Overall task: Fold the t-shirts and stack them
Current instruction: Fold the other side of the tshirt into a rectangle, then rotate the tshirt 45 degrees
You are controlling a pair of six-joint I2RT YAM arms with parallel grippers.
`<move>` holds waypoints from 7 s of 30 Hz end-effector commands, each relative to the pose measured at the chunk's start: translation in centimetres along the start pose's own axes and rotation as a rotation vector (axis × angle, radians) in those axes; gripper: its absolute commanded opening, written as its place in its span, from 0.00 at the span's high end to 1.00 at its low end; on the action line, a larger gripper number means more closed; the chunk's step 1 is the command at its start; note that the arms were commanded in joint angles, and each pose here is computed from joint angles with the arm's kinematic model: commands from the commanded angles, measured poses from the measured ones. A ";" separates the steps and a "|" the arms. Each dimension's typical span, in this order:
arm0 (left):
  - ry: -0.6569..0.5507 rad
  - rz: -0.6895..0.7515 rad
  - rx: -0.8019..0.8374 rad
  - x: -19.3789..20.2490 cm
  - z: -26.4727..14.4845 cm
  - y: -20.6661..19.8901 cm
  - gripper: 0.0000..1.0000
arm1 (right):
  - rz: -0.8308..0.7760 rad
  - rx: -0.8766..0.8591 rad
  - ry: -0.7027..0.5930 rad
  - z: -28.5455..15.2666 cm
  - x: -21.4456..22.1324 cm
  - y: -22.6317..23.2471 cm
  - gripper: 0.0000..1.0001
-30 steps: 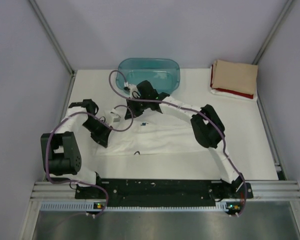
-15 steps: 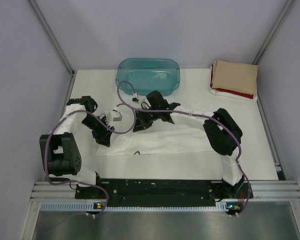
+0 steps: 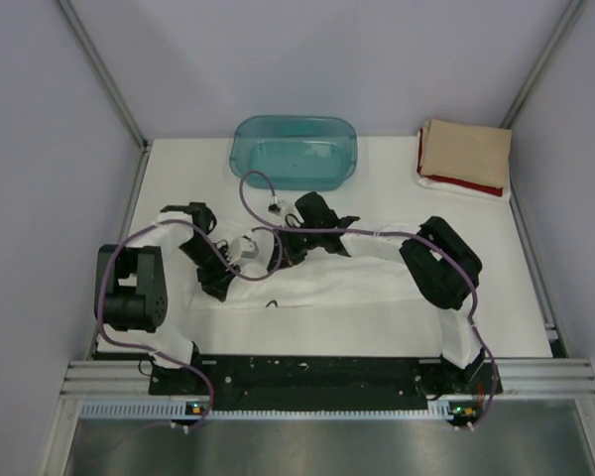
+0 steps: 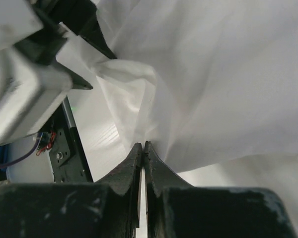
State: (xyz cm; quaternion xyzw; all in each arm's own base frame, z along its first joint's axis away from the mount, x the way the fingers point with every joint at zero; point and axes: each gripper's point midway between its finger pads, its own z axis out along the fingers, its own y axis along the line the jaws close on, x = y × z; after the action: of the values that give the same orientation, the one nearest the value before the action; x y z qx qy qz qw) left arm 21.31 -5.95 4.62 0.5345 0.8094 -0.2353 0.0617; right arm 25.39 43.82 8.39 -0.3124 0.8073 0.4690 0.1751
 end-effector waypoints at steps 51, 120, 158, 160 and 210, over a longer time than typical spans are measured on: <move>0.080 -0.146 -0.077 1.3 -0.2 2.5 1.00 | -0.055 -0.002 -0.105 -3.4 -3.1 2.5 1.00; -0.318 -0.771 -0.255 -0.1 -3.6 15.6 0.55 | 0.801 1.165 -0.469 -33.0 9.3 -22.6 0.47; -0.318 -0.677 -0.442 -0.6 -8.9 21.6 0.68 | 0.804 1.197 -0.428 -34.5 11.9 -22.6 0.65; -0.312 -0.648 -0.446 -0.9 -10.2 20.8 0.68 | 0.754 1.204 -0.458 -35.7 10.5 -21.4 0.61; -0.006 -0.627 -0.603 1.4 -8.0 27.6 0.89 | 0.609 0.791 0.296 -15.6 19.6 -6.8 1.00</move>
State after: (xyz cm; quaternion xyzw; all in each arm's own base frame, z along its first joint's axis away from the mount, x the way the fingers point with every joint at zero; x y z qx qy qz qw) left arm 46.31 6.19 2.61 0.2349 0.9620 -0.0322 0.1357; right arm 21.13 20.89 1.63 -0.0381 0.9849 0.1102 0.1278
